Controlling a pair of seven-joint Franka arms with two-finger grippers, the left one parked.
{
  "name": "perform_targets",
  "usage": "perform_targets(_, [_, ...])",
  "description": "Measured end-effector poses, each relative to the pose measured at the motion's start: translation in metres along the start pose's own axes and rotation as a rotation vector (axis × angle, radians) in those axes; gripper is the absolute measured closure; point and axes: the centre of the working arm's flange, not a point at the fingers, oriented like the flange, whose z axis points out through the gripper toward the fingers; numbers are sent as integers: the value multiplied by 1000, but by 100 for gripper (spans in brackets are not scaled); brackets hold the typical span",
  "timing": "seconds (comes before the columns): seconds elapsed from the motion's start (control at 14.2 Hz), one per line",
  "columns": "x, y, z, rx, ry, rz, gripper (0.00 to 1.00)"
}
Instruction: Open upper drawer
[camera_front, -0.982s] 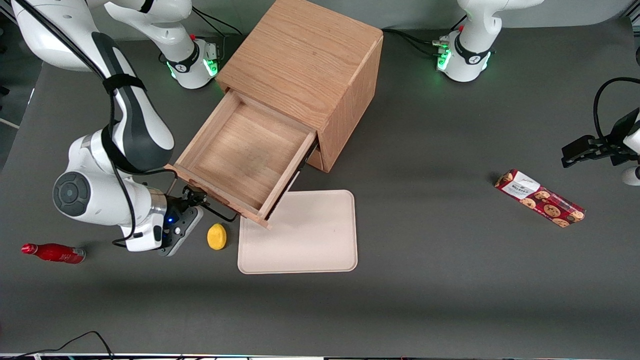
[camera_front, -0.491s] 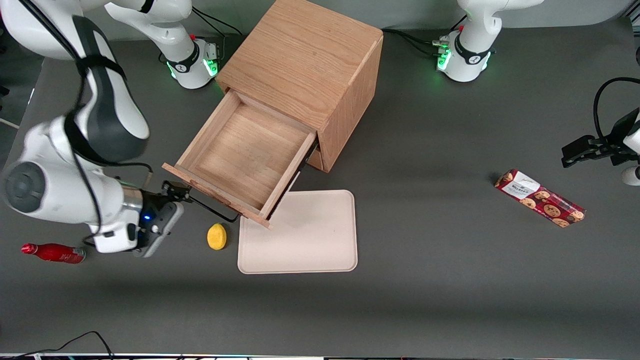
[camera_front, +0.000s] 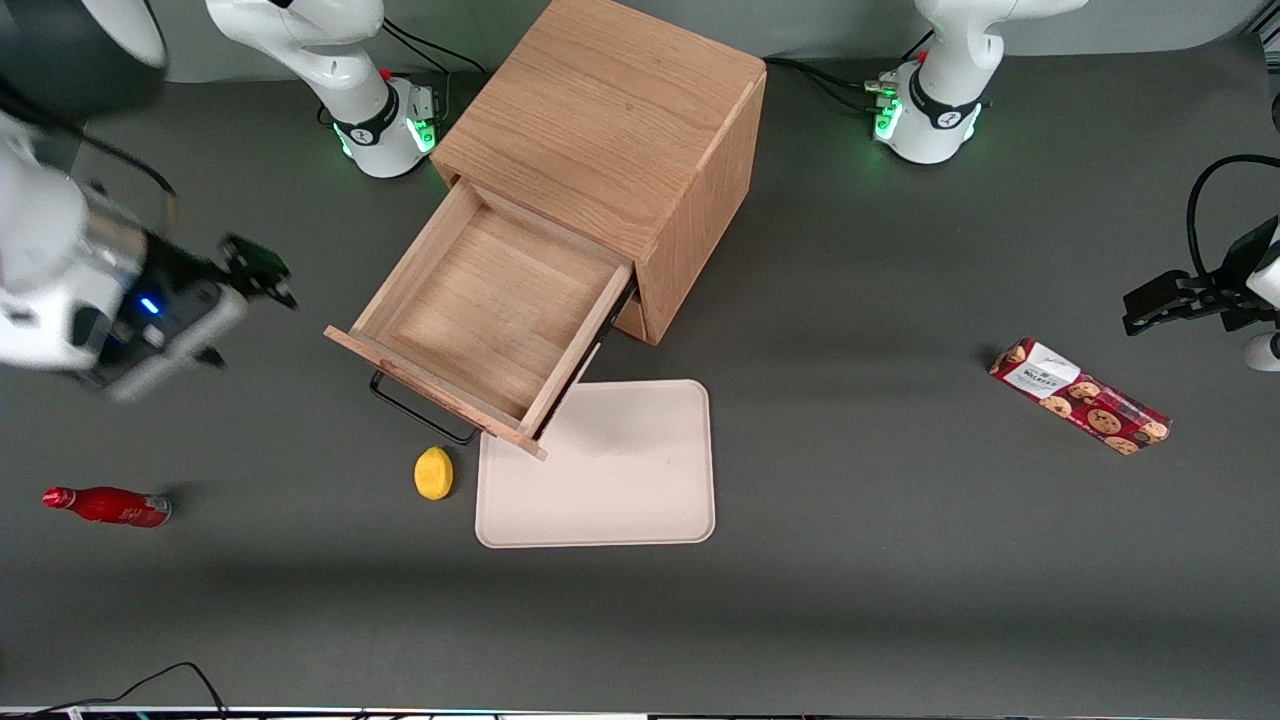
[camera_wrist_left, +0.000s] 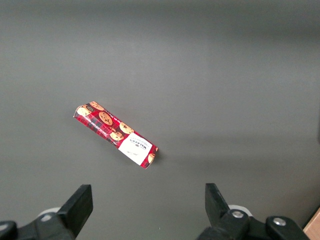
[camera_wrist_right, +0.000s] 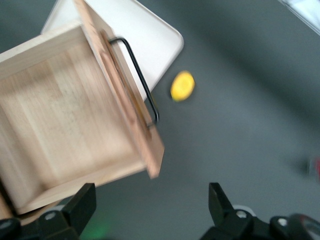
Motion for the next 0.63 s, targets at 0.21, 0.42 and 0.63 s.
perform_targets(0.21, [-66, -9, -8, -31, -32, 231, 0])
perform_targets(0.42, [-127, 11, -7, -26, -43, 343, 0])
perform_targets(0.63, [-155, 32, 1, -3, -57, 403, 0])
